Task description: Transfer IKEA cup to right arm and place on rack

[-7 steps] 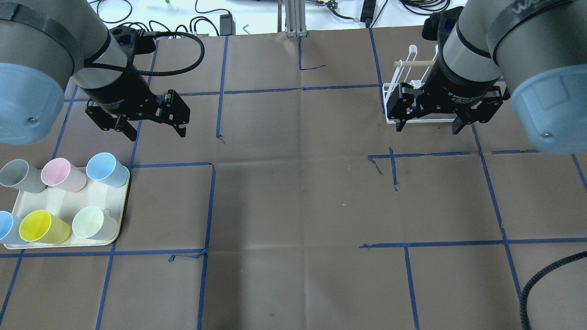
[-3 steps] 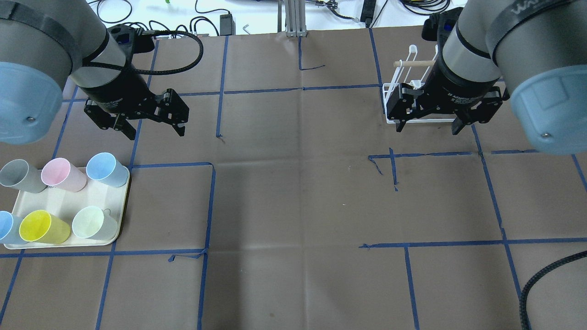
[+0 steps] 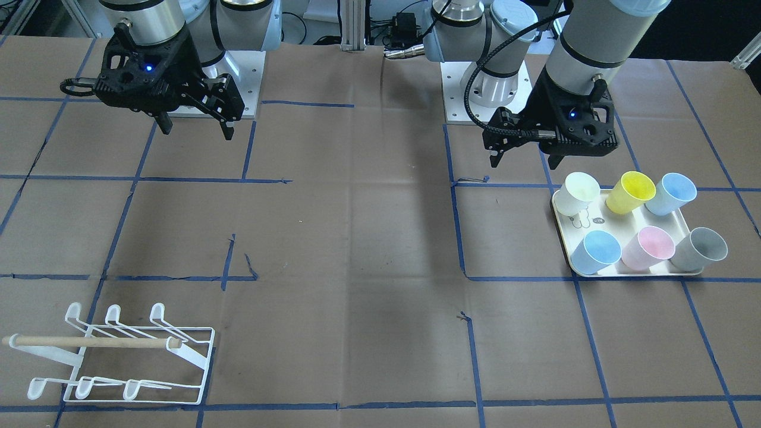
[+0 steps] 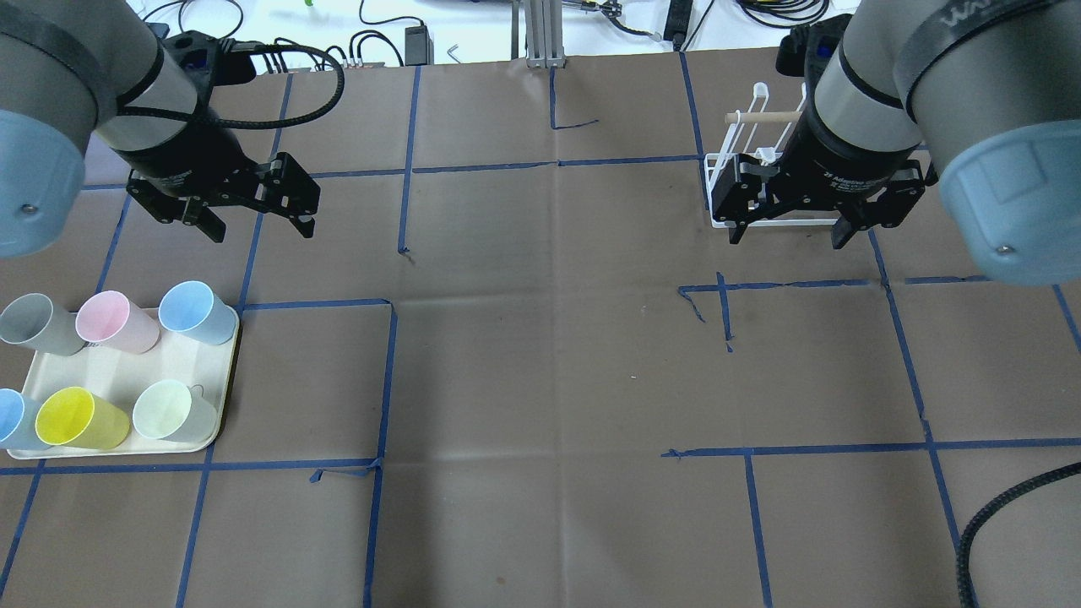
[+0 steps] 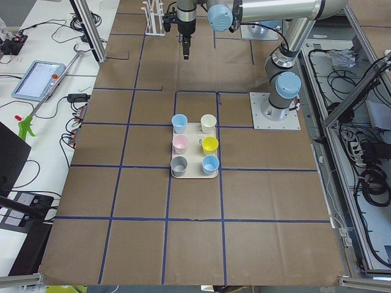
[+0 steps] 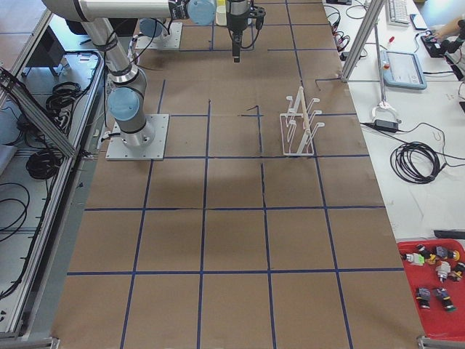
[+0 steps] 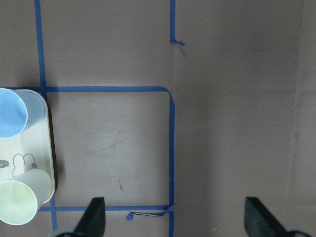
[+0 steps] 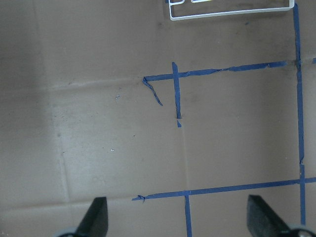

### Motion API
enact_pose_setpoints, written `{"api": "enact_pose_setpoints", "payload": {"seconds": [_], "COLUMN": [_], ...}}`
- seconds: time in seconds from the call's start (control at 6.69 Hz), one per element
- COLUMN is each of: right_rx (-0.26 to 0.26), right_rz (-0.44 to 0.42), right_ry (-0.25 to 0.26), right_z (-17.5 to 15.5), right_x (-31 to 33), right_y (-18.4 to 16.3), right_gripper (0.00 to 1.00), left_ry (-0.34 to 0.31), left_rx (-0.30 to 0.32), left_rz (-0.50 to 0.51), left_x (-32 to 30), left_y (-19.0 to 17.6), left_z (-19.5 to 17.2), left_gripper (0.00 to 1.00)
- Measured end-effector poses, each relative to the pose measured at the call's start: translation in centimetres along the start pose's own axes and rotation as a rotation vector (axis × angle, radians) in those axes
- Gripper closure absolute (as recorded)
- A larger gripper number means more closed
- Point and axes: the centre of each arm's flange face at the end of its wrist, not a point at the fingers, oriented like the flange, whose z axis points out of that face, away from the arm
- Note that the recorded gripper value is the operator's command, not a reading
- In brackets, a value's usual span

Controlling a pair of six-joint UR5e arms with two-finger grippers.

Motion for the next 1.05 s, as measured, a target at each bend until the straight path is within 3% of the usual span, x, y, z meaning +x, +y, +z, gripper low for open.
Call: {"api": "enact_pose_setpoints", "payload": {"seconds": [0.6,1.05], "right_rx": [0.0,0.0], "right_rz": [0.0,0.0], "right_ry": [0.0,0.001], "right_z": [0.0,0.0], "right_x": [0.0,0.0], "right_y": [0.0,0.0], "right_gripper": [0.0,0.0], "left_ry": [-0.005,-0.011], "left_rx": [-0.006,-0.018], "left_rz": [-0.017,-0.027], "left_x": [-11.4,-13.7], "left_y": [-0.6,-1.0], "left_z": [0.5,1.5], "left_gripper": [0.01,0.01]}}
